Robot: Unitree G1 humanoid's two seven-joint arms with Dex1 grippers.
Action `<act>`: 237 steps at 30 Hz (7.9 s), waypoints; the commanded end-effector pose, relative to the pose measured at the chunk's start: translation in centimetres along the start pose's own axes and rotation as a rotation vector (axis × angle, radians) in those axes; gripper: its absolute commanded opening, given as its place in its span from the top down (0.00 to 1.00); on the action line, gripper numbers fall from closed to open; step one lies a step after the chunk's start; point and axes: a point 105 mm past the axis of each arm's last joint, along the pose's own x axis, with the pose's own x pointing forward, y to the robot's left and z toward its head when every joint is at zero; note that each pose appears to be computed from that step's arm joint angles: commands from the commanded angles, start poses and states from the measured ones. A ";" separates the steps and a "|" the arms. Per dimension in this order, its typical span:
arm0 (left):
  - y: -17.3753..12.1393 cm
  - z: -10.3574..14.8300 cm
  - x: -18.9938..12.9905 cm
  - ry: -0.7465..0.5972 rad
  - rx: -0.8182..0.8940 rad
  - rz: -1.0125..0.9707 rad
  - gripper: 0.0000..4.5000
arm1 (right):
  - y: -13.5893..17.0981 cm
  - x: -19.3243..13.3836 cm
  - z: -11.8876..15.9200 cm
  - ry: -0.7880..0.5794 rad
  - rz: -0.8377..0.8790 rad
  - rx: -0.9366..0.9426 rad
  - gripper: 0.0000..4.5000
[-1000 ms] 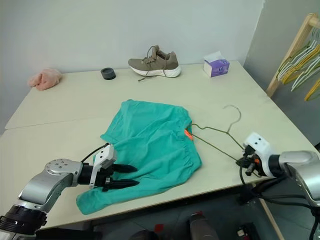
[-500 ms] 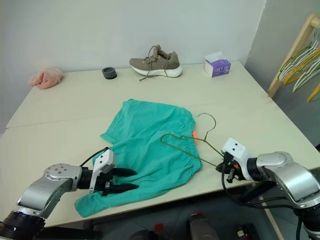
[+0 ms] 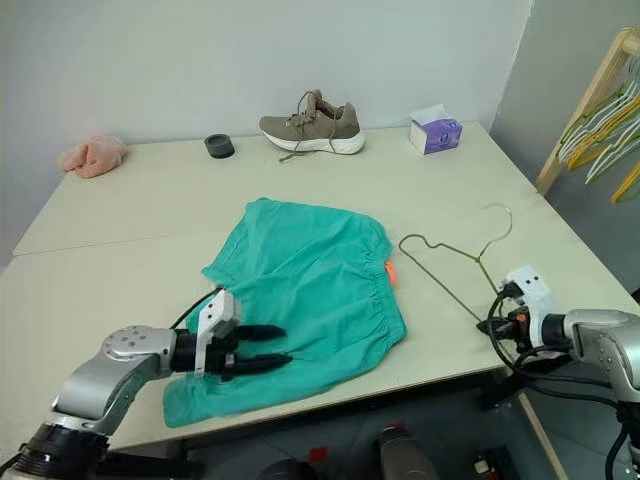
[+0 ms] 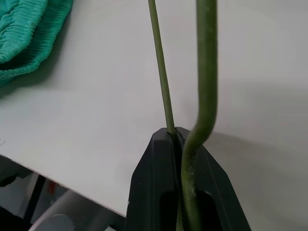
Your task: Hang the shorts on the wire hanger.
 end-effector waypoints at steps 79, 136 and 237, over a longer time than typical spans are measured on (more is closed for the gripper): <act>6.3 15.0 -9.4 -0.206 0.463 0.424 0.01 | 10.0 10.5 13.7 -0.385 0.071 -0.795 1.00; 7.5 9.5 -4.6 0.090 0.499 0.115 1.00 | 7.0 2.8 10.6 -0.248 0.055 -1.196 0.00; 3.8 9.3 -4.6 -0.026 0.325 0.017 1.00 | 8.7 4.3 12.7 -0.456 0.071 -0.460 1.00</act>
